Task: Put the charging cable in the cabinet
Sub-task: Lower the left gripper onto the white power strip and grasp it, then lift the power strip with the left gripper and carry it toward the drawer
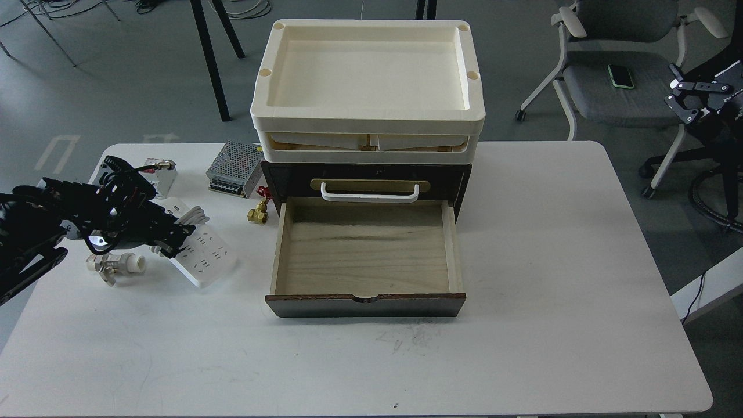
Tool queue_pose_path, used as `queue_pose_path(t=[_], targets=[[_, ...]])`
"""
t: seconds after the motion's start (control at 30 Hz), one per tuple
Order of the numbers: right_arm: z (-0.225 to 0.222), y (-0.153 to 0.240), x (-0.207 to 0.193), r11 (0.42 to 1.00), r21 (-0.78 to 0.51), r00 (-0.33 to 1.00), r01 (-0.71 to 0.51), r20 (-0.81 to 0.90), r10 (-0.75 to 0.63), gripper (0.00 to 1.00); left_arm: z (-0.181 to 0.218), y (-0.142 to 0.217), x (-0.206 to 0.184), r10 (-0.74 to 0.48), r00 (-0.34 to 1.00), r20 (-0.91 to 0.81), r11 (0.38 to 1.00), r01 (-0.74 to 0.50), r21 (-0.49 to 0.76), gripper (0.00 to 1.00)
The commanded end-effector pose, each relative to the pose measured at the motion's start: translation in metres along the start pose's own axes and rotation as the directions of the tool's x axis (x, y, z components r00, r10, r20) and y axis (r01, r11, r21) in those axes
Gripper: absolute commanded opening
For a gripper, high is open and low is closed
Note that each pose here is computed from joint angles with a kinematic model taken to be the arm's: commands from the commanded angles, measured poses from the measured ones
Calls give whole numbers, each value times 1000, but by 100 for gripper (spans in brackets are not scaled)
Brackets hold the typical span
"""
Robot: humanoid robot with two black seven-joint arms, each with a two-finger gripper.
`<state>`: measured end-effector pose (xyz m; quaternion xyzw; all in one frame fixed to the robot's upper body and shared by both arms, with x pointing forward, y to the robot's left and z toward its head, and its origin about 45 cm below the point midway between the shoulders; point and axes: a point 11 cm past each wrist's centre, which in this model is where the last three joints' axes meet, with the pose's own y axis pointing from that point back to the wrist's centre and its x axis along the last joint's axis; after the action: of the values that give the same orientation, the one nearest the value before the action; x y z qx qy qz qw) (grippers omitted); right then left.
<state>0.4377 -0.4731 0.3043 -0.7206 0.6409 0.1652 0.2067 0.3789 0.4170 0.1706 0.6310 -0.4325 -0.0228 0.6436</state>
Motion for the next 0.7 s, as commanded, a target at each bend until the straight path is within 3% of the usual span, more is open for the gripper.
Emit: queue_pose_path(t=[0.0,0.17,0.37,0.53,0.67], targets=[[-4,3,4,1000,5,1000,-9,-6,9,100,-15,37,13,18,1000,19,999,-19,27,0],[-9,5,7,1000,9,1000,-17,-15,17,100,-8,86,14,76,995,-65,997,-78,-21,0],[-12,7,9,1000,12,1000,-20,-21,21,100,34,128,24,127,964,-233,971,-169,-172,0],[-13,7,9,1000,13,999,-22,-23,23,100,73,124,47,152,916,-371,906,-279,-317,0],[-14,9,14,999,15,999,-34,-29,35,100,110,106,73,133,858,-496,811,-381,-443,0]])
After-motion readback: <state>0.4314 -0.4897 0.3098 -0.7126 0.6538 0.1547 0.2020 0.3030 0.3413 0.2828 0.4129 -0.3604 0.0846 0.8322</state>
